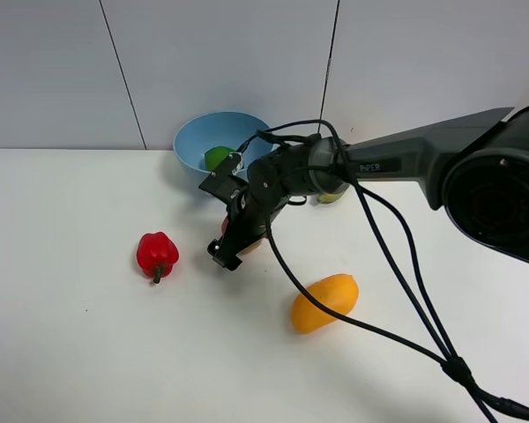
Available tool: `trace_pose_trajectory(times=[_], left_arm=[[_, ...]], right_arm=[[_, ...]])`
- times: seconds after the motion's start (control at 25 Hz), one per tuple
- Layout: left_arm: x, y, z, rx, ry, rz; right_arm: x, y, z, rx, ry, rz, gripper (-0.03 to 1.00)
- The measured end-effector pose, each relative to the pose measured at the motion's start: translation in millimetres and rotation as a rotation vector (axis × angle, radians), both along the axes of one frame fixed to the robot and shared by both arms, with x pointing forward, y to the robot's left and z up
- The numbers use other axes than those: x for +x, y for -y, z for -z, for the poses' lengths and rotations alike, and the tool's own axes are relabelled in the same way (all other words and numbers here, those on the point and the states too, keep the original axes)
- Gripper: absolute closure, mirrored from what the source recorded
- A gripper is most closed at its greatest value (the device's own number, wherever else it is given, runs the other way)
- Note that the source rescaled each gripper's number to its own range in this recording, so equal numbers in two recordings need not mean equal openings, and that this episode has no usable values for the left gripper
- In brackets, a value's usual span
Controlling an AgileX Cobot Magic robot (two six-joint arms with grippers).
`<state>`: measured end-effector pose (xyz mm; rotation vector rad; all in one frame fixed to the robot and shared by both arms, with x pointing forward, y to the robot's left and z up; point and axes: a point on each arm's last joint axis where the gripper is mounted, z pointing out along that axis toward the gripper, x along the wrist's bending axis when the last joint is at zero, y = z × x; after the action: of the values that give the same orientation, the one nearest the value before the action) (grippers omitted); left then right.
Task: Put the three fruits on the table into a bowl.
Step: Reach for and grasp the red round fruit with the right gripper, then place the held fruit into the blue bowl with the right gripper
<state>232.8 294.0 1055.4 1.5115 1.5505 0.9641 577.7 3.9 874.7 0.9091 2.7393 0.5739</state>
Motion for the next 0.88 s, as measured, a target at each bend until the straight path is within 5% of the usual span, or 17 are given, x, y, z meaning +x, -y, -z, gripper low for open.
trace_pose_trajectory(times=[0.12,0.2,0.24,0.28,0.48,0.6,0.88], left_arm=[[0.0,0.0,0.0,0.0,0.0,0.0],[0.0,0.0,0.0,0.0,0.0,0.0],[0.0,0.0,0.0,0.0,0.0,0.0],[0.0,0.0,0.0,0.0,0.0,0.0],[0.0,0.0,0.0,0.0,0.0,0.0],[0.0,0.0,-0.1,0.0,0.001,0.0],[0.0,0.0,-0.1,0.0,0.001,0.0]], right_arm=[[1.7,-1.4,2.2,0.015,0.015,0.006,-0.02],[2.9,-2.3,1.4,0.028,0.029,0.008,0.28],[3.0,-2.4,1.3,0.029,0.031,0.009,0.6],[2.8,-2.4,1.4,0.03,0.027,0.012,0.75],[-4.2,2.9,-6.1,-0.018,-0.047,0.023,0.75],[-12.3,7.5,-37.4,-0.01,-0.09,0.051,0.75],[-7.0,18.6,-150.5,0.192,0.136,0.077,0.75]])
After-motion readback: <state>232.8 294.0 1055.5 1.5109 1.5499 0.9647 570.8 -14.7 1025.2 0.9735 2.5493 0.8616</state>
